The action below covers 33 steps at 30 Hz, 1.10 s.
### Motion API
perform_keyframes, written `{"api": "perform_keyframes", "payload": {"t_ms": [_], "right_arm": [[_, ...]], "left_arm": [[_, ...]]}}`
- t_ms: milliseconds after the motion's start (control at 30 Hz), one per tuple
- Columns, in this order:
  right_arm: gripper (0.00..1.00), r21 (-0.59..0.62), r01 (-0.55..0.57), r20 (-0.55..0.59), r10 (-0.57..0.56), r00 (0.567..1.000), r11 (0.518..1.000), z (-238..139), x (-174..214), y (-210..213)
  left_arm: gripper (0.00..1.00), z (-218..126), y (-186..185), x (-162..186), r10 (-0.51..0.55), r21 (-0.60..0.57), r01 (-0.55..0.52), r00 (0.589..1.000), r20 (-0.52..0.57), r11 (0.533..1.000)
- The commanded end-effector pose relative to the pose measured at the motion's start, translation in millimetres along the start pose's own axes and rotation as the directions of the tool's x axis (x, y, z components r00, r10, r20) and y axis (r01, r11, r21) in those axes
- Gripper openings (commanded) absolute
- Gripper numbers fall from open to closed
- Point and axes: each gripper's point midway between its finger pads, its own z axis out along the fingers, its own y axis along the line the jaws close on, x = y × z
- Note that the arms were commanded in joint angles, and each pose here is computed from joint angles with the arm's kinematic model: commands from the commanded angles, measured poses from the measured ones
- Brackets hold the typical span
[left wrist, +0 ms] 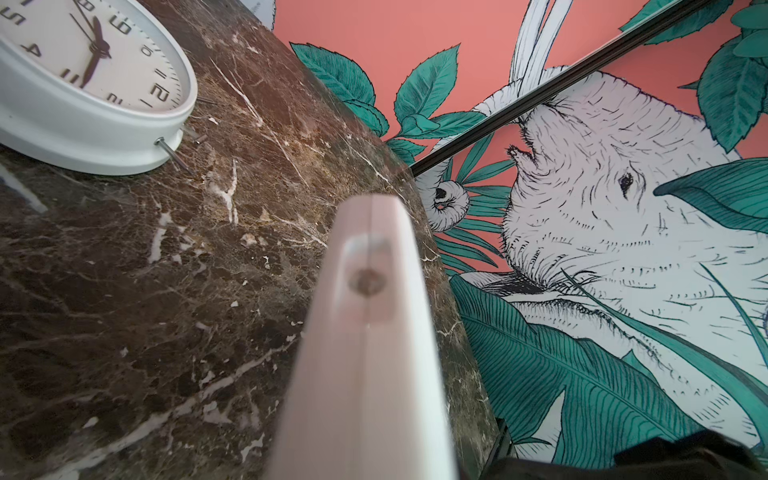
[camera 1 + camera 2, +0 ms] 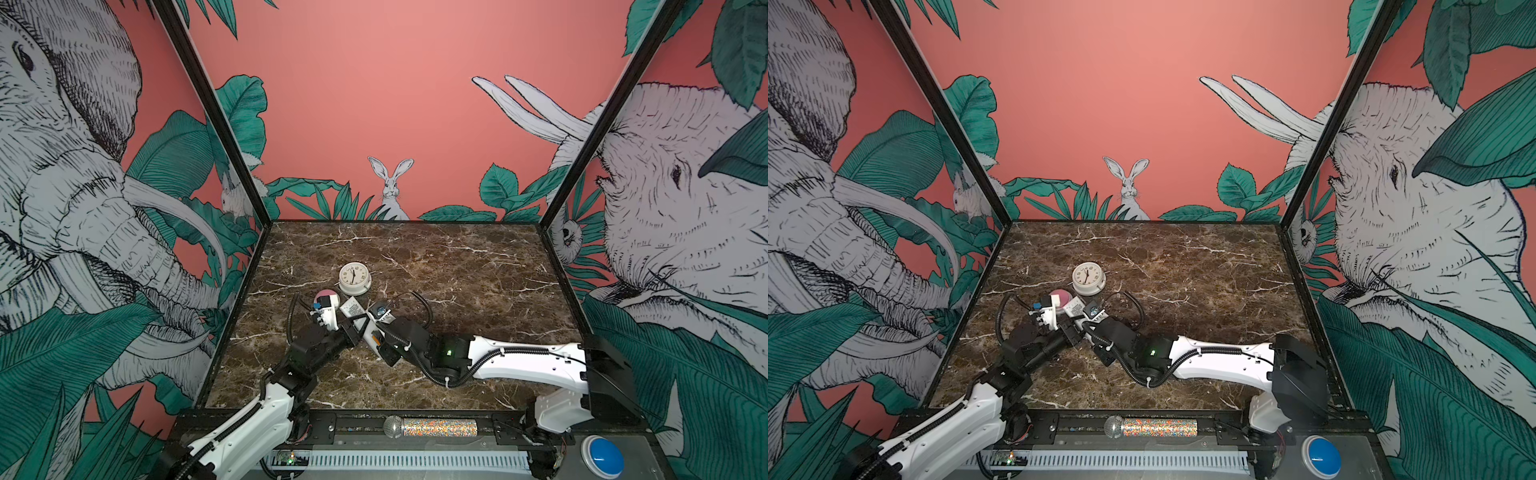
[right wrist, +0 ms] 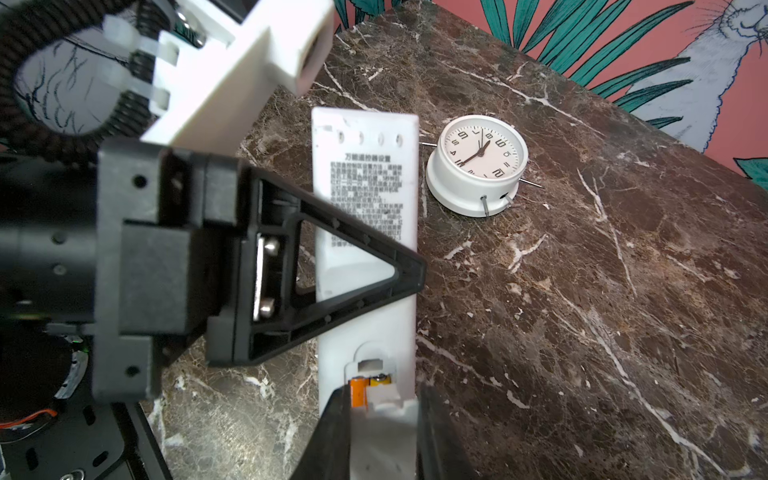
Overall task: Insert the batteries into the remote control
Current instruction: 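Carry the cover with the right gripper over the remote's battery compartment, then lower the cover onto the compartment over the orange batteries with the right gripper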
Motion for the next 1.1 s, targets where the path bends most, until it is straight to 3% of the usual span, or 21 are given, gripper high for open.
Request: {"api": "perform_keyframes", "payload": {"t_ms": [0,1067], "right_arm": [[0.13,-0.006,-0.028,0.048,0.028,0.998,1.000,0.9,-13.5,5.7],[0.13,0.007,-0.041,0.024,0.041,0.999,0.999,12.1,3.5,5.2]], "left_arm": [[0.00,-0.6,-19.6,-14.4,0.006,0.048,-0.008,0.999,0.042,0.999],[0.00,-3.8,-21.0,-15.4,-0.002,0.057,-0.001,0.999,0.053,0.998]]}}
